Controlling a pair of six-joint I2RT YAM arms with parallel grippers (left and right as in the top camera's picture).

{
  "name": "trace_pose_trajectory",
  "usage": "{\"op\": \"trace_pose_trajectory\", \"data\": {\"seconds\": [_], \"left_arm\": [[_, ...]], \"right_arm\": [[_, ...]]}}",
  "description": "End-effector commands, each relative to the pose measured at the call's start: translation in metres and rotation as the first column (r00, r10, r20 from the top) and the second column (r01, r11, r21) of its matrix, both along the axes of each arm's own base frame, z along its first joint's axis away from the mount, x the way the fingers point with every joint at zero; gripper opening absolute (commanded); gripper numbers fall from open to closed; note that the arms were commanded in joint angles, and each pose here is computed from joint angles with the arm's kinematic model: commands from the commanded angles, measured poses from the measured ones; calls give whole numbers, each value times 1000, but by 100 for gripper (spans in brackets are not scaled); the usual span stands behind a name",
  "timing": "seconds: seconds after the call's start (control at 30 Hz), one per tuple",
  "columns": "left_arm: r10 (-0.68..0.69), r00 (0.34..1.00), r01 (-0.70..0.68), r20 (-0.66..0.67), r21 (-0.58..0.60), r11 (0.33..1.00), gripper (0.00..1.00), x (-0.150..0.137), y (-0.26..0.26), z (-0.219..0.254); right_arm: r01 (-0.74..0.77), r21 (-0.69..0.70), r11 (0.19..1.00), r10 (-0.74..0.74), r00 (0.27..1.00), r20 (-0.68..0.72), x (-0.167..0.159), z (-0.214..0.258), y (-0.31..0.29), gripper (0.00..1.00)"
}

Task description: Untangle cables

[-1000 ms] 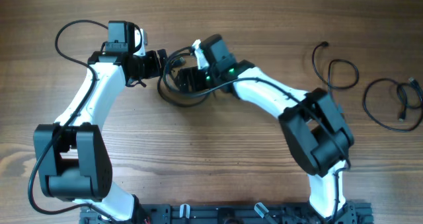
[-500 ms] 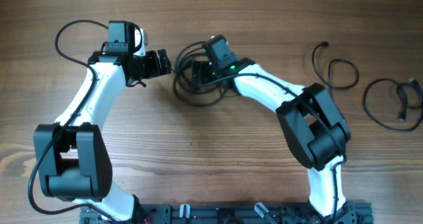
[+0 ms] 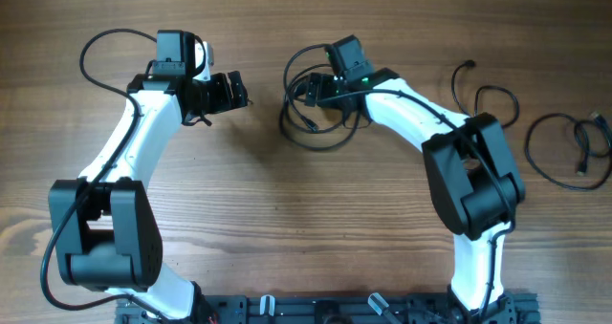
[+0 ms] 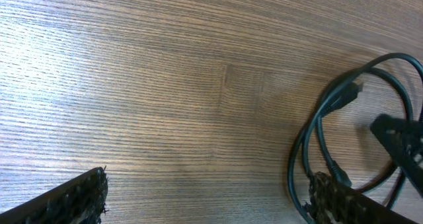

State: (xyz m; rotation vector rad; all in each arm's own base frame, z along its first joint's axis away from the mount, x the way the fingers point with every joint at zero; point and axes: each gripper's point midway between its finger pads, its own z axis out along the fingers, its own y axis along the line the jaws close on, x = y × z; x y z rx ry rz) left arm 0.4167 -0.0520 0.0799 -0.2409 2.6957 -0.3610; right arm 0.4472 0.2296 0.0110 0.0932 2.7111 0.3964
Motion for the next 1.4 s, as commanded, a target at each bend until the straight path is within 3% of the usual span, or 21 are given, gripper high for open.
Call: {"op": "trace_pose_trajectory", "data": {"seconds": [0.0, 0.07, 0.17, 0.4, 0.63, 0.93, 1.0, 1.1, 1.17, 1.27, 1.37], "left_arm": [[-1, 1000, 1, -15, 12, 1000, 100, -2, 2, -8], [-1, 1000, 1, -15, 12, 1000, 100, -2, 2, -8], [-1, 1000, 1, -15, 12, 1000, 100, -2, 2, -8], [-1, 1000, 1, -15, 12, 1000, 100, -2, 2, -8], [-2, 1000, 3, -15, 12, 1000, 100, -2, 2, -8], [-3, 1000, 3, -14, 12, 1000, 100, -2, 2, -8], [-3, 1000, 3, -15, 12, 1000, 100, -2, 2, -8], [-3, 1000, 3, -14, 12, 1000, 100, -2, 2, -8], [-3, 1000, 3, -15, 12, 1000, 100, -2, 2, -8], [-3, 1000, 3, -15, 12, 1000, 100, -2, 2, -8], [-3, 1000, 3, -15, 12, 1000, 100, -2, 2, -8]], "right_arm": [[-164, 166, 972, 190, 969, -155, -36, -12, 7, 100], [-198, 211, 957, 226, 967, -116, -32, 11, 2, 100], [-120, 205, 971, 144, 984, -106, -22, 38, -35, 100], [121, -93, 988, -141, 957, -253, -36, 3, -160, 100], [250, -332, 910, -344, 900, -266, -57, -10, -260, 100], [443, -345, 827, -545, 784, -298, -86, -21, -336, 100], [499, -315, 807, -583, 756, -297, -84, -21, -338, 100], [497, -102, 861, -500, 795, -344, -68, -20, -303, 100], [460, 156, 874, -369, 838, -401, -57, -7, -255, 100], [348, 398, 849, -184, 900, -395, -48, 16, -198, 100], [230, 473, 850, -61, 936, -346, -44, 25, -154, 100]]}}
